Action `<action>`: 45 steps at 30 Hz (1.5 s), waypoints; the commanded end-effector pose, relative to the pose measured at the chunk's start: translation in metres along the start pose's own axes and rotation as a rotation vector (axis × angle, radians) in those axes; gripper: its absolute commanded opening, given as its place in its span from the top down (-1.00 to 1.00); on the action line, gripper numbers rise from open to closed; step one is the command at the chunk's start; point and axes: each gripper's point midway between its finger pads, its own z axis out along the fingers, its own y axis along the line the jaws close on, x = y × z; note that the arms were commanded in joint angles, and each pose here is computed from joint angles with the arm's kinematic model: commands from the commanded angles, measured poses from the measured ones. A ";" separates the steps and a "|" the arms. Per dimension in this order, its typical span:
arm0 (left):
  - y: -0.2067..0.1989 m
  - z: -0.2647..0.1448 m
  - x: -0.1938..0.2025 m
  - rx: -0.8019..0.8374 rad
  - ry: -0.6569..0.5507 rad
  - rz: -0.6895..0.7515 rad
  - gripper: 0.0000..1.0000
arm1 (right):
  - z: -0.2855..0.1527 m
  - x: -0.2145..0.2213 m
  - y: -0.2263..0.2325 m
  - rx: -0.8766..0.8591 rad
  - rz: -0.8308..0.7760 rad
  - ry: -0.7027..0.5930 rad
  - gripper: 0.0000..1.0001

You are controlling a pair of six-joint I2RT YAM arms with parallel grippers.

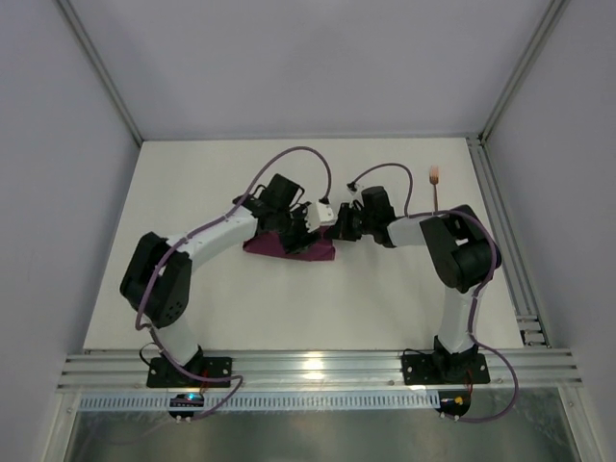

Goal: Fold the napkin into a case and place the utensils inside
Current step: Smooth out the smaller rectangle-folded napkin at the center of the board.

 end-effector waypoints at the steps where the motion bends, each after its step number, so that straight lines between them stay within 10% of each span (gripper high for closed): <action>1: -0.019 0.026 -0.005 0.104 0.002 0.116 -0.19 | -0.005 0.018 0.006 -0.018 0.016 0.042 0.81; 12: -0.014 0.074 -0.004 0.133 0.037 0.129 -0.30 | -0.006 0.021 0.010 -0.039 0.014 0.041 0.82; 18: -0.017 0.079 -0.007 0.145 0.025 0.088 0.42 | -0.005 0.023 0.010 -0.044 0.005 0.044 0.83; 27: -0.002 0.074 -0.012 0.073 0.021 0.031 0.98 | -0.007 0.025 0.009 -0.046 -0.023 0.047 0.84; 45: 0.030 0.082 -0.011 0.011 0.026 -0.084 1.00 | -0.020 0.030 0.013 -0.054 -0.089 0.044 0.85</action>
